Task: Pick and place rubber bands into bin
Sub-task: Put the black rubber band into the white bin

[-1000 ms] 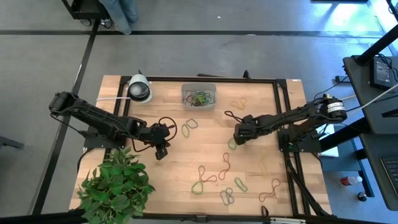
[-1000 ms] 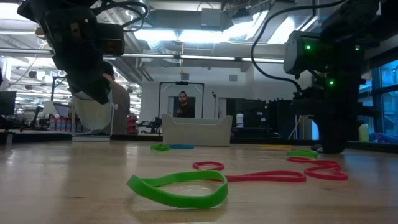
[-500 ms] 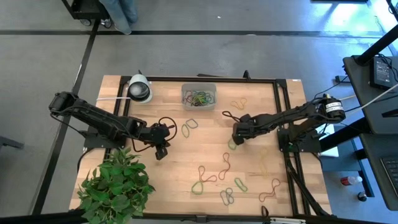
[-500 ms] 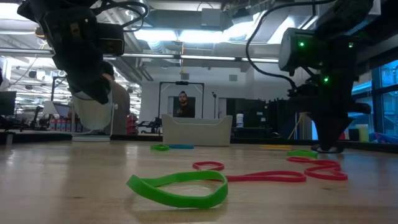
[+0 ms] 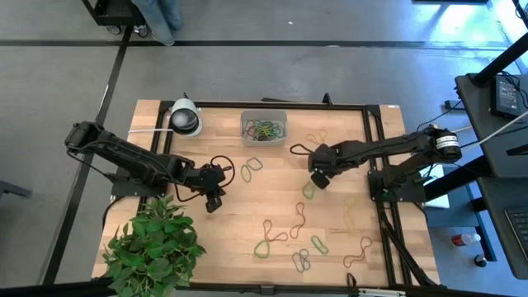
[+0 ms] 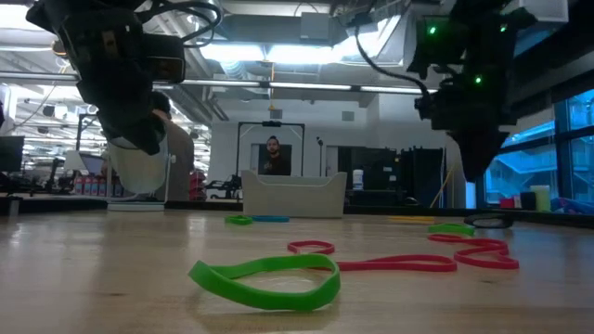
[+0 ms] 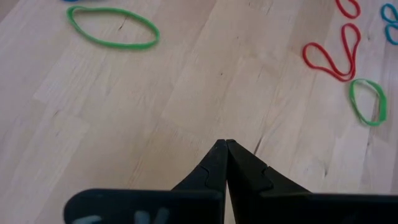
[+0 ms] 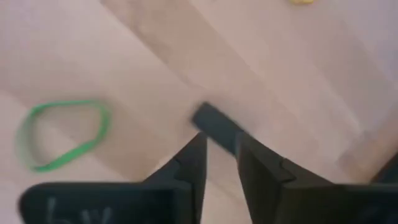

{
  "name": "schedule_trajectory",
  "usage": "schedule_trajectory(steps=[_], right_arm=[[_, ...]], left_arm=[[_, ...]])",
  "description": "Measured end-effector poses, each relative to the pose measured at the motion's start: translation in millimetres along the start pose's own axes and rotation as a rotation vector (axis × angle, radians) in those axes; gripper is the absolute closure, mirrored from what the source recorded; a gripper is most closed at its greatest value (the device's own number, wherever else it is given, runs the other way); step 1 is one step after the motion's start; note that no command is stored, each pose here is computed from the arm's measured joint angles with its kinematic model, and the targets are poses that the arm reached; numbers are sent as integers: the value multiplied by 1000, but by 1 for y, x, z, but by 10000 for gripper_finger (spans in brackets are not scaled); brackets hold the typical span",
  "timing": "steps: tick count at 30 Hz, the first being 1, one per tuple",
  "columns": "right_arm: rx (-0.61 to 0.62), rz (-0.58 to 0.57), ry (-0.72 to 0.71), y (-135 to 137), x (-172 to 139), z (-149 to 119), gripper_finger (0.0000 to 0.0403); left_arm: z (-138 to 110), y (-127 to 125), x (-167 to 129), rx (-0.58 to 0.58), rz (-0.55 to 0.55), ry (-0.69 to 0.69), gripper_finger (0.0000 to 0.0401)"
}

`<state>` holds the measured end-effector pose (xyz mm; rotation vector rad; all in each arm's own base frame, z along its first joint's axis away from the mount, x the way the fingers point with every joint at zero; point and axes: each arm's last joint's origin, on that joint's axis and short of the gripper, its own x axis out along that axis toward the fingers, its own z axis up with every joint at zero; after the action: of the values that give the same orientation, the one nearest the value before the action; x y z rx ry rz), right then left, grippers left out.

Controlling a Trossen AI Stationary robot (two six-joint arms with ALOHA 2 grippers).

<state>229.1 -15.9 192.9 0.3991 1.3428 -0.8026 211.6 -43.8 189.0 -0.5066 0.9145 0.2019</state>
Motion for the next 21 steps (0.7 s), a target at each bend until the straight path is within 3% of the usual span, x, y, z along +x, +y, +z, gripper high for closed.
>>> schedule_trajectory(steps=[13,17,21], right_arm=[[-83,84,143,-33,41,2,149],[-96,120,151,-35,56,-7,135],[-87,139,156,-37,70,-19,149]], left_arm=[[0,0,0,-33,-2,-2,400],[0,0,0,-54,-1,-3,400],[0,0,0,-54,-1,-3,400]])
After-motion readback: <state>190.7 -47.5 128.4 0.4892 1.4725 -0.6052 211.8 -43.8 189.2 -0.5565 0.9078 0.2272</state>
